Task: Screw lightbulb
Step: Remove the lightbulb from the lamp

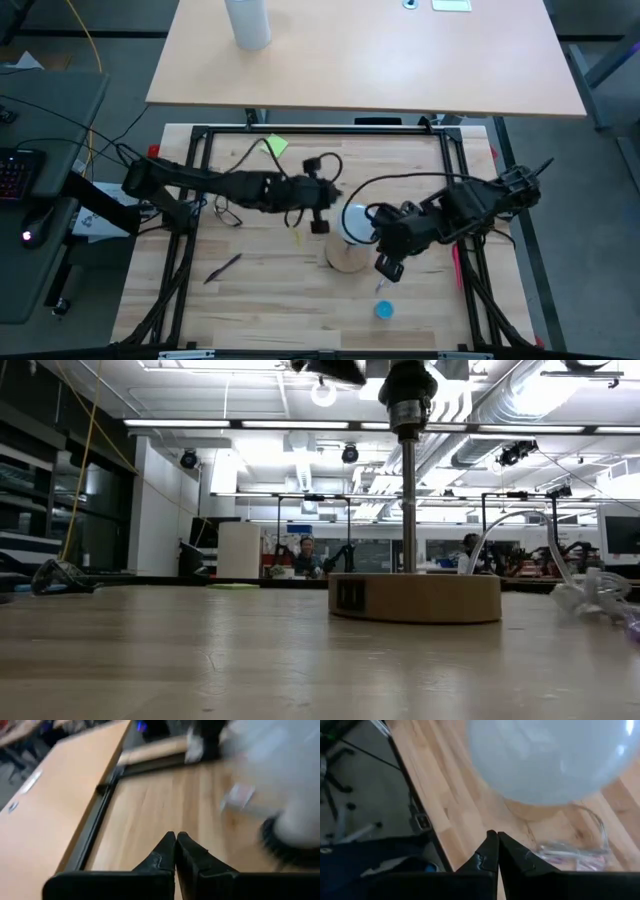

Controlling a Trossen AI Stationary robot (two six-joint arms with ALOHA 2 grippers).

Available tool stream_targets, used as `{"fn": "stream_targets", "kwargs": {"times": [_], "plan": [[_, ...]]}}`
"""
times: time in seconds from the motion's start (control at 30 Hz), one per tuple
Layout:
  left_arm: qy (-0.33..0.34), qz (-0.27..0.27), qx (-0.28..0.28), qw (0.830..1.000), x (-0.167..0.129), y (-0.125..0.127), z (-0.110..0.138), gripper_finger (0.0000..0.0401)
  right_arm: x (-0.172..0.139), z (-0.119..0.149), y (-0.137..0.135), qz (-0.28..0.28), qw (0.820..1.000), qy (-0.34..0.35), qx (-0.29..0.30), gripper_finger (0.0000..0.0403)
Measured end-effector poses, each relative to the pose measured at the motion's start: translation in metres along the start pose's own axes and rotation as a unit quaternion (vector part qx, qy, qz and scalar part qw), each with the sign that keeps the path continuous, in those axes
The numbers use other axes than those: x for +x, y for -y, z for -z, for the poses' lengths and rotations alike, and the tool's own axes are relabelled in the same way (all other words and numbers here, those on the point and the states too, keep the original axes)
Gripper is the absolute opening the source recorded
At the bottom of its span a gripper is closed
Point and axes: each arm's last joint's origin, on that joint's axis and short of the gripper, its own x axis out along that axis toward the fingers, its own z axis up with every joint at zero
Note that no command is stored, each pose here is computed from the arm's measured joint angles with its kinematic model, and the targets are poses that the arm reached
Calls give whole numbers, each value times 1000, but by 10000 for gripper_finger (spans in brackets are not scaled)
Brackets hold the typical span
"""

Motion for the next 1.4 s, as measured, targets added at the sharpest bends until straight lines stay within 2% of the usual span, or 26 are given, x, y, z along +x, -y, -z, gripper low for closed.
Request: {"fn": "stream_targets", "kwargs": {"times": [0.17,0.3,0.4,0.5,0.6,0.73,0.83,1.0,1.13,1.4], "plan": [[-92,8,21,995,-27,-19,17,0,-16,12,7,43,999,3,6,0],[-108,33,-28,993,-53,-21,35,0,-29,6,17,49,997,54,15,0],[-42,84,-102,990,-72,-4,44,0,-33,-8,33,81,993,83,23,0],[57,136,-174,974,-88,22,42,0,-35,-24,48,94,989,106,27,0],[145,149,-188,960,-95,47,29,0,-33,-41,62,104,989,103,25,0],[178,136,-174,959,-82,72,13,0,-21,-64,69,78,992,101,7,0],[185,128,-161,961,-69,80,-3,0,-16,-74,70,58,992,109,-2,0],[192,127,-141,963,-48,85,-22,0,-3,-82,73,70,993,93,0,0],[184,142,-133,963,-35,86,-23,0,1,-84,71,58,995,83,0,0],[159,115,-133,971,-18,69,-18,0,4,-70,60,67,996,59,1,0]]}}
